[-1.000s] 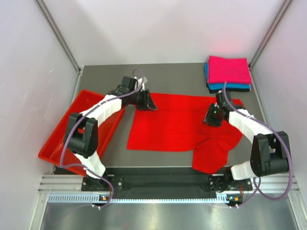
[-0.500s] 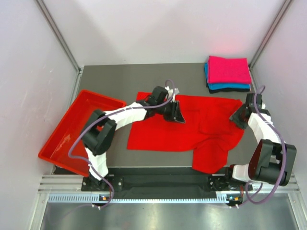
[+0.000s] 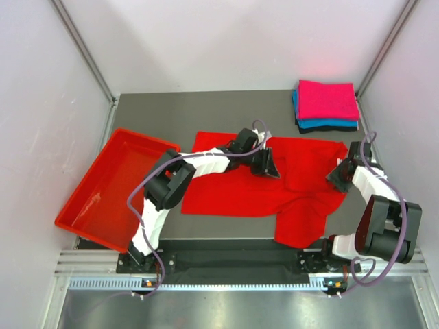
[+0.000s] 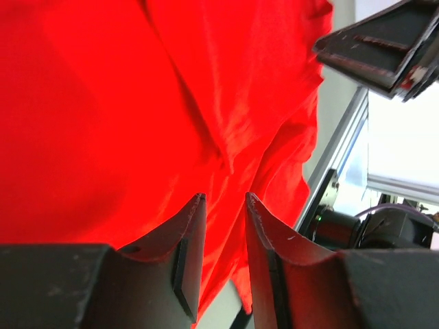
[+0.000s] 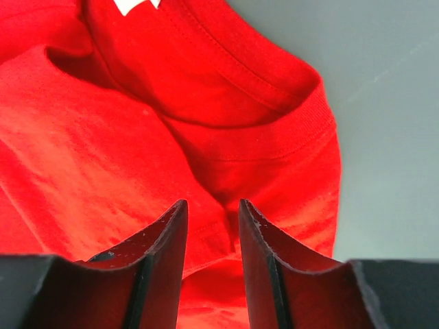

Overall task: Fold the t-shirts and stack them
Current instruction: Fold the tshirt

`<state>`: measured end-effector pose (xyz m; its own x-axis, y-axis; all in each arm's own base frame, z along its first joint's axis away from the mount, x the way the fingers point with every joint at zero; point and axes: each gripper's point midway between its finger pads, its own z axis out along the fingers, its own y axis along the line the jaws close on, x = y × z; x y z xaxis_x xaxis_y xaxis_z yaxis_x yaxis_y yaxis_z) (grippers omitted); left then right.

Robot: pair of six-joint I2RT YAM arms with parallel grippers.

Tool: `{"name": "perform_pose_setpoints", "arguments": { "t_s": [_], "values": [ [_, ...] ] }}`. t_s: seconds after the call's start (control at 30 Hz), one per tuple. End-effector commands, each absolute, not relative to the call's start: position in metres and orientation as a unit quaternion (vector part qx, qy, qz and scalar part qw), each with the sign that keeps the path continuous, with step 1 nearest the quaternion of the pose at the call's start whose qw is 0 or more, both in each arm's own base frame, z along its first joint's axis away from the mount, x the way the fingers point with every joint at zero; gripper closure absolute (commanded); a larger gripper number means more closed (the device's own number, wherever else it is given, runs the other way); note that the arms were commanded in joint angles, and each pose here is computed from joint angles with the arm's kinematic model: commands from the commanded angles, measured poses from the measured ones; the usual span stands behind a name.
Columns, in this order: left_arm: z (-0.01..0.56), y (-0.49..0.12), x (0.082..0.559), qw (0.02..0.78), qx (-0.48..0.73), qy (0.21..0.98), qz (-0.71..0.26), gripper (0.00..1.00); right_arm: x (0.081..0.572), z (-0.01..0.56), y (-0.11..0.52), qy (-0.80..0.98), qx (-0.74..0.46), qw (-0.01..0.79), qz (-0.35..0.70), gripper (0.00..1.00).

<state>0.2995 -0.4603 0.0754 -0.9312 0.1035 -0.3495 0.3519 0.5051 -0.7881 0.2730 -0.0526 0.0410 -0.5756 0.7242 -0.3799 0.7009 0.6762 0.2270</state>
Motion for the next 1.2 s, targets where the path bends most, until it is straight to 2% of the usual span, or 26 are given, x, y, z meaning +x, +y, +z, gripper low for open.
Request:
{"name": "perform_pose_setpoints", "arguments": {
  "t_s": [0.0,0.13,0.3,0.6,1.17],
  "values": [
    [0.099,-0.479,0.313,0.163,0.143,0.834,-0.508,0.66,0.28,0.04,-0.055,0.878,0.414,0.238,0.037,0.64],
    [0.093,-0.484,0.308,0.157,0.144,0.837,-0.505,0.65,0.274,0.035,-0.054,0.878,0.416,0.235,0.034,0.69],
    [0.089,-0.488,0.303,0.149,0.139,0.842,-0.5,0.65,0.271,0.034,-0.053,0.878,0.415,0.238,0.038,0.99],
    [0.084,-0.499,0.282,0.126,0.132,0.848,-0.497,0.63,0.27,0.052,-0.049,0.878,0.403,0.252,0.05,1.0],
    [0.066,-0.515,0.286,0.111,0.124,0.845,-0.508,0.62,0.267,0.053,-0.045,0.882,0.393,0.255,0.058,1.0]
  ]
}}
